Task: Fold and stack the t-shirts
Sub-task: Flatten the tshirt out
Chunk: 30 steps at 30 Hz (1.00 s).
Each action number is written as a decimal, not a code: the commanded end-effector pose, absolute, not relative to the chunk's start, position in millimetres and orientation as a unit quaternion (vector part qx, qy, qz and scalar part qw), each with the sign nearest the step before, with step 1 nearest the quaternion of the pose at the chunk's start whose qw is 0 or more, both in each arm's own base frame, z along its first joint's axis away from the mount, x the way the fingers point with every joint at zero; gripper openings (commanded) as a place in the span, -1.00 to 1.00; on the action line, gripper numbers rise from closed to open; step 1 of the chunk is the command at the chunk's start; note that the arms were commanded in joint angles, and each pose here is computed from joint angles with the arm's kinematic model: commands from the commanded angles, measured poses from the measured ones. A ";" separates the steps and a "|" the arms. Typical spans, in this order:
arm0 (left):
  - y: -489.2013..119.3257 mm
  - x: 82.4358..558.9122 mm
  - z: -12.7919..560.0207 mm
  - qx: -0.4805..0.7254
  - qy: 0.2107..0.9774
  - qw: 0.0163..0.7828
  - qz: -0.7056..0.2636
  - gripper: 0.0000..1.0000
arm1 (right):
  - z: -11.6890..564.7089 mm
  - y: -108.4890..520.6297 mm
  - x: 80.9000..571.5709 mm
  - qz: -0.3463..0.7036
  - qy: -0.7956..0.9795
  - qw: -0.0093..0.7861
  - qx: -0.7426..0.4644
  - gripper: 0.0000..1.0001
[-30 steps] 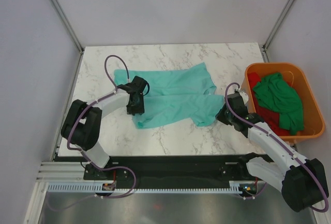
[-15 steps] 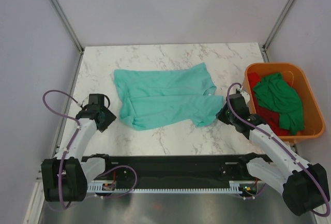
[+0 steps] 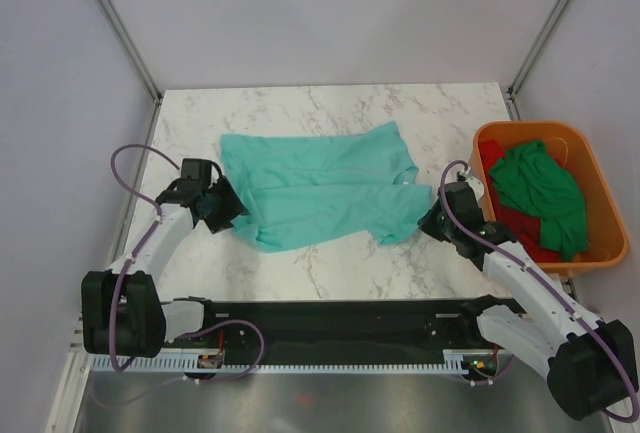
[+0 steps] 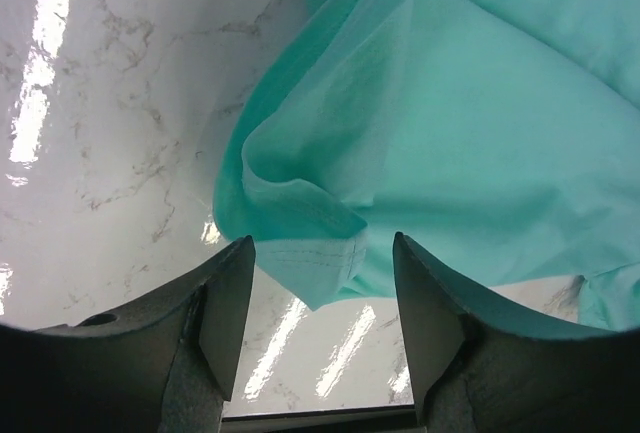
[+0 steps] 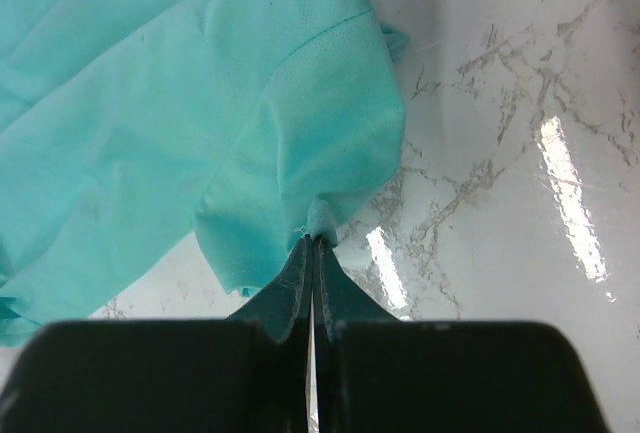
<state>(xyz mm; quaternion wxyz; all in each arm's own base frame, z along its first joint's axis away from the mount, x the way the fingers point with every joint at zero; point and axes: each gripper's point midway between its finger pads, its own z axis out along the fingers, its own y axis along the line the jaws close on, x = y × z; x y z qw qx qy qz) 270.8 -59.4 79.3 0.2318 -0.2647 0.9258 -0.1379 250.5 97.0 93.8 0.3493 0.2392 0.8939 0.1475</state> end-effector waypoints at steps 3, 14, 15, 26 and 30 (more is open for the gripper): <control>-76.1 278.8 69.2 -0.245 0.928 0.214 -0.180 0.35 | 103.8 99.7 255.8 0.159 0.887 0.362 0.239 -1.00; -49.5 260.9 48.5 -0.262 0.936 0.209 -0.104 -0.73 | 102.2 99.0 255.9 0.157 0.887 0.361 0.239 -1.00; -42.7 259.4 50.2 -0.277 0.932 0.216 -0.087 -0.91 | 102.3 99.5 255.4 0.158 0.888 0.361 0.237 -1.00; -39.5 245.4 73.9 -0.286 0.916 0.268 -0.088 -0.55 | 102.6 97.5 252.6 0.156 0.888 0.362 0.237 -1.00; -70.1 253.2 85.9 -0.189 0.940 0.276 -0.071 -0.10 | 102.5 97.4 253.0 0.156 0.887 0.363 0.238 -1.00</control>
